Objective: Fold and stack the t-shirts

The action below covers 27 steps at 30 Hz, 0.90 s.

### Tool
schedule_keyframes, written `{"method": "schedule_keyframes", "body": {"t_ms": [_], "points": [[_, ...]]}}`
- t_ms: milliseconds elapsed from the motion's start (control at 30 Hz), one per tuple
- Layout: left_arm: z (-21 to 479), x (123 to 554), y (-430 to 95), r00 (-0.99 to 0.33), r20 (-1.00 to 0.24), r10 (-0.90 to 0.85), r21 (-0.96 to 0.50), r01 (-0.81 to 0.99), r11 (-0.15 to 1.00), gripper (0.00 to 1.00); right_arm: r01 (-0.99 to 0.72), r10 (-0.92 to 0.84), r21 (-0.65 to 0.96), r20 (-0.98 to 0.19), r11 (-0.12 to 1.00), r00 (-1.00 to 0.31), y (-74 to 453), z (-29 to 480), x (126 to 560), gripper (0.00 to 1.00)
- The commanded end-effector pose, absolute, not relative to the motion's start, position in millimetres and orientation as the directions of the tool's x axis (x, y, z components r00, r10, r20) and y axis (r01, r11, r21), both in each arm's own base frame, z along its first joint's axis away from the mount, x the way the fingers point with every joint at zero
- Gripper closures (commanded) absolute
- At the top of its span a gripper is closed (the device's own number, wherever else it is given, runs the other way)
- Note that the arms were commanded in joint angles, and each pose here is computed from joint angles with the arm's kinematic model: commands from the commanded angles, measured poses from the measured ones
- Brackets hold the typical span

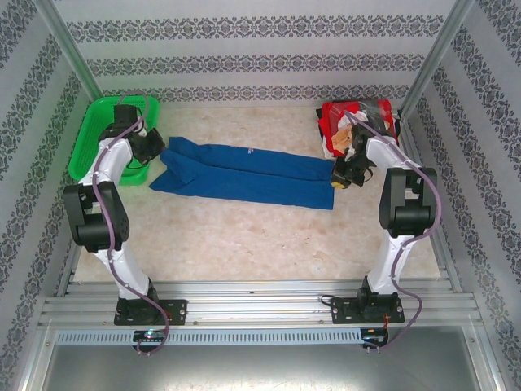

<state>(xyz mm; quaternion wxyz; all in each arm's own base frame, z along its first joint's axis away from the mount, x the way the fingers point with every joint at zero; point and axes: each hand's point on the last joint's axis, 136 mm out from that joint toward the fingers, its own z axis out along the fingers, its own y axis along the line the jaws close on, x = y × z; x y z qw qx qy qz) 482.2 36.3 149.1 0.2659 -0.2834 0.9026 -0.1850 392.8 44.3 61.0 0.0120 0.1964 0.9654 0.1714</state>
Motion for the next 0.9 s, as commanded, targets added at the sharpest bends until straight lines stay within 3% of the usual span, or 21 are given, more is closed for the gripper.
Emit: {"method": "schedule_keyframes", "body": {"t_ms": [0,333,433,467,667,867], "points": [[158,499,32,-0.704,-0.423,-0.57,-0.485,-0.356,0.799,1.0,0.371,0.375,0.299,0.045,0.879,-0.926,35,56,396,1.0],[145,511,27,-0.719,-0.409,-0.562,-0.481,-0.354,0.802,1.0,0.377,0.379,0.292,0.053,0.879,-0.924,34,45,402,0.94],[140,515,24,-0.727,-0.4,-0.558,-0.479,-0.353,0.804,1.0,0.374,0.376,0.295,0.053,0.879,-0.925,35,43,405,0.84],[139,517,23,-0.728,-0.398,-0.559,-0.481,-0.353,0.803,1.0,0.371,0.375,0.298,0.046,0.879,-0.926,35,43,406,0.75],[130,530,18,-0.74,-0.381,-0.554,-0.484,-0.35,0.802,1.0,0.349,0.376,0.328,-0.023,0.878,-0.926,35,61,410,0.46],[119,544,15,-0.743,-0.357,-0.566,-0.497,-0.362,0.789,1.0,0.312,0.372,0.383,-0.092,0.869,-0.924,42,88,397,0.26]]}}
